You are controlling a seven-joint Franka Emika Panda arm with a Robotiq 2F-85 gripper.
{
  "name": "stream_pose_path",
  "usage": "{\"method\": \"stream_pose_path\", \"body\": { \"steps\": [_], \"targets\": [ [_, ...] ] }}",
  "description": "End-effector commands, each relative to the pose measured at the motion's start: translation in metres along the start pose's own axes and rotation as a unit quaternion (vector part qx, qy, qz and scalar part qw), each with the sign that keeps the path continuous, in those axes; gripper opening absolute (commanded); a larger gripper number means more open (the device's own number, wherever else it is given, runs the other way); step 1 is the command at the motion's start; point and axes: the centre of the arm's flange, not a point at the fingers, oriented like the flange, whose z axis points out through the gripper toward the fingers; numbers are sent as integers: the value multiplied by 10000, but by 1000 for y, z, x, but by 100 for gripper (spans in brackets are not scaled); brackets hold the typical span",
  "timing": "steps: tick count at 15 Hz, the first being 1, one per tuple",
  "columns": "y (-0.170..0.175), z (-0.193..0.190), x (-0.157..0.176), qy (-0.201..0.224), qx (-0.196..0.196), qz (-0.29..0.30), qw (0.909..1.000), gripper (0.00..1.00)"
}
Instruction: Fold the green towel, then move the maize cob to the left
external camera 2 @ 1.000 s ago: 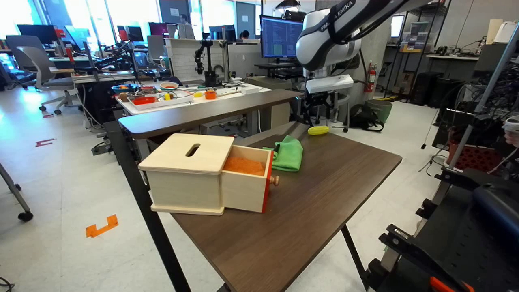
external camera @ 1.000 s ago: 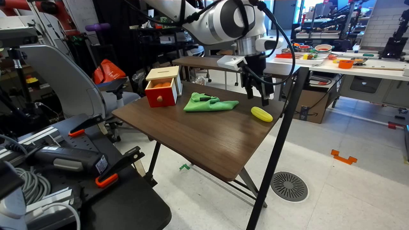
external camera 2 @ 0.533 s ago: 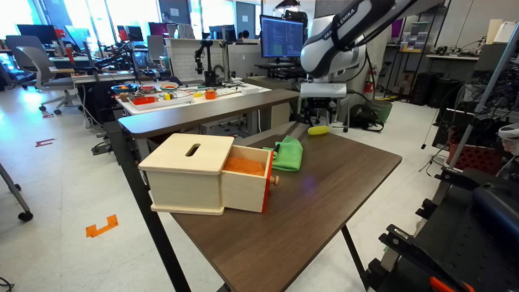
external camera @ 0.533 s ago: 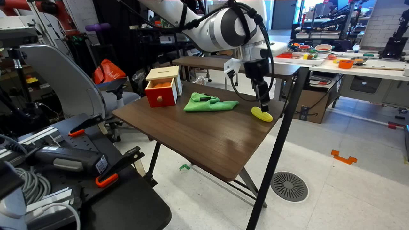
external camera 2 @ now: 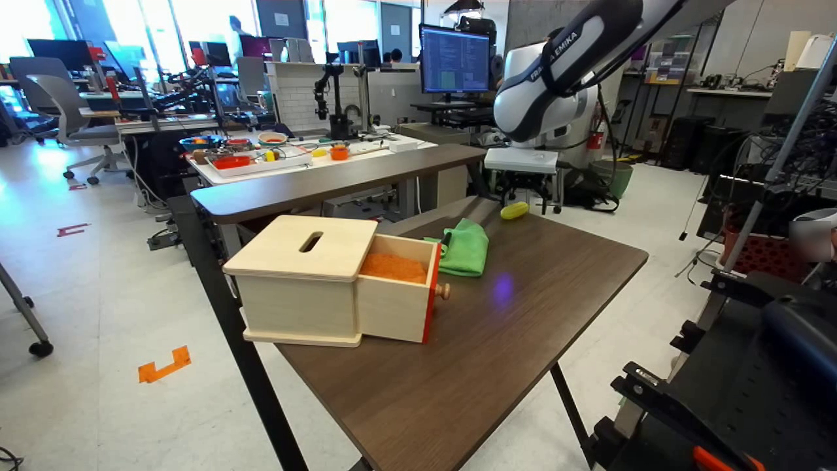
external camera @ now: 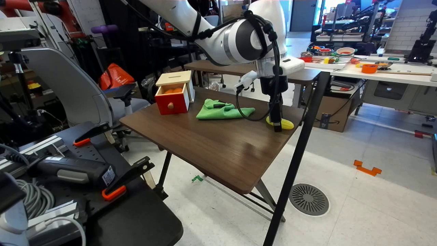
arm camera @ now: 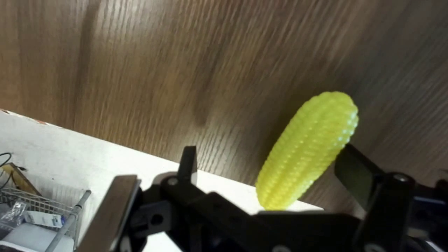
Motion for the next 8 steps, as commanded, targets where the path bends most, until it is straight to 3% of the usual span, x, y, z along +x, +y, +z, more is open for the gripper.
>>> {"method": "stream_pose_path", "body": {
  "steps": [1, 2, 4, 8],
  "targets": [
    [7, 6, -1, -84, 31, 74, 9999, 100],
    [8, 8, -1, -113, 40, 51, 9999, 75],
    [11, 9, -2, -131, 31, 27, 9999, 66],
    [13, -2, -7, -107, 189, -131, 9997, 34]
  ]
}}
